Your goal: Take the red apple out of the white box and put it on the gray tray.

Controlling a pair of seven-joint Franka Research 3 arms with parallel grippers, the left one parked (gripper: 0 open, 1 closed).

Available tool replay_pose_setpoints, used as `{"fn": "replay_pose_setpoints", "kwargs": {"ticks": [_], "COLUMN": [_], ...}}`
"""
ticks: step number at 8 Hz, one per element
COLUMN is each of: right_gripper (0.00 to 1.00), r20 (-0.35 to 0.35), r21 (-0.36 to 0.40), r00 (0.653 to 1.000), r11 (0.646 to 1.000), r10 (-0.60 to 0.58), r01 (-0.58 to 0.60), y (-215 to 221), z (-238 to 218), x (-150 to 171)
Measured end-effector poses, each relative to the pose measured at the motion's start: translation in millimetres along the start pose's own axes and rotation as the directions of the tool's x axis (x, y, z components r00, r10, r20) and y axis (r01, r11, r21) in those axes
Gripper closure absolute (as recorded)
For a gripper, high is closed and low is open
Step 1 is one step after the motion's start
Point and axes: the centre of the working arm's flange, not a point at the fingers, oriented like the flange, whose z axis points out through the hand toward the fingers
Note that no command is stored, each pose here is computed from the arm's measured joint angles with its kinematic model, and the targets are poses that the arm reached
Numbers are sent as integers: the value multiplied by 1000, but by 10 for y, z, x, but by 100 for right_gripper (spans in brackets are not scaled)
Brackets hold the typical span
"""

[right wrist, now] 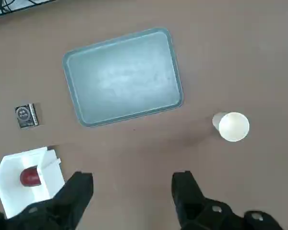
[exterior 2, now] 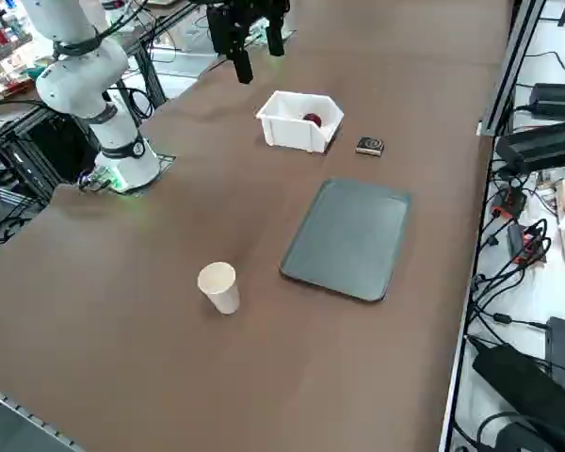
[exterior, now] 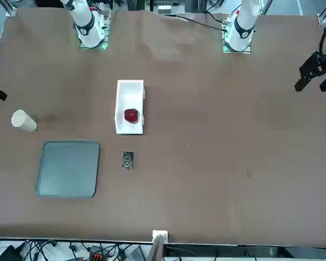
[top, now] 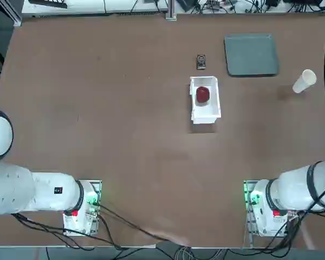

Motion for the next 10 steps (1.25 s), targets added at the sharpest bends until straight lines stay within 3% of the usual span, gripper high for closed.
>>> {"fn": "replay_pose_setpoints", "kwargs": {"ticks": [4, 8, 10], "right_gripper": [0, 0, 0], "r20": [9, 79, 83], "r21": [-1, -3, -11], "r00": [1000, 997, 994], "r11": [1000, 1000, 997], "r10": [-3, 4, 74], "r01": [3, -3, -73], "y": [-6, -21, -188], "z": [43, 254, 545], "x": [10, -32, -3]}}
